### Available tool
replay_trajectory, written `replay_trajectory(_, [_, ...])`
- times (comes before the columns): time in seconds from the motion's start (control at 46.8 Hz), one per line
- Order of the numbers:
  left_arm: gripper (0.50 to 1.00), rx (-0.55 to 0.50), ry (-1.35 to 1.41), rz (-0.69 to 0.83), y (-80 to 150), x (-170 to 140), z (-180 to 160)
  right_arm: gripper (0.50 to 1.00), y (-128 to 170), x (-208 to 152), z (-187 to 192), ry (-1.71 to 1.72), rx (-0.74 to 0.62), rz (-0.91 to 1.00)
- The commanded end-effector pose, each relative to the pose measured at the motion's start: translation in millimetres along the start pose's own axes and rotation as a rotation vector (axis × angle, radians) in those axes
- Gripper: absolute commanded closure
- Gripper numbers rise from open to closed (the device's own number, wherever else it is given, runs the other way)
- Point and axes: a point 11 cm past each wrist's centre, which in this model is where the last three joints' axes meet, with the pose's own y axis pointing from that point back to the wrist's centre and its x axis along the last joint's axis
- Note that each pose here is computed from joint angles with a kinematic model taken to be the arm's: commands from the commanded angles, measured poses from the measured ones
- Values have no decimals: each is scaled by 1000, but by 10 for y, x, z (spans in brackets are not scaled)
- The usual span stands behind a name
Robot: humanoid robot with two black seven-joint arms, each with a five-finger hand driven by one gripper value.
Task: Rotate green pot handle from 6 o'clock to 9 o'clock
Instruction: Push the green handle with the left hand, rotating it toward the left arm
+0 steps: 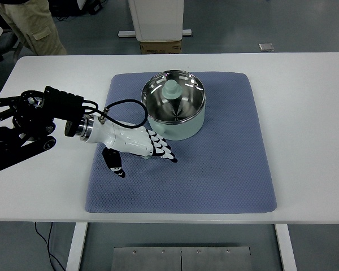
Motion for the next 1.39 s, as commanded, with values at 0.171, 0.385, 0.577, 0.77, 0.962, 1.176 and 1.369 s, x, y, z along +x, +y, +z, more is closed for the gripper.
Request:
replay_trajectory(0.171, [500, 29, -59, -31, 70, 39, -51, 500, 0, 0, -1, 0, 0, 0])
replay_trajectory(0.385, [500, 69, -105, -69, 177, 27, -127, 500, 0, 0, -1, 0, 0, 0])
replay_trajectory(0.577, [500, 91, -135, -86, 240, 49, -168, 500, 0, 0, -1, 0, 0, 0])
replay_trajectory(0.77, [500, 106, -162, -109, 271, 43, -198, 500, 0, 0, -1, 0, 0, 0])
replay_trajectory(0.962, [500, 120, -190, -123, 296, 68, -223, 500, 0, 0, -1, 0, 0, 0])
replay_trajectory(1.176, [500, 156, -198, -135, 373, 64, -318, 500, 0, 0, -1, 1, 0, 0])
replay_trajectory(1.369, [500, 175, -190, -144, 420, 31, -372, 500, 0, 0, -1, 0, 0, 0])
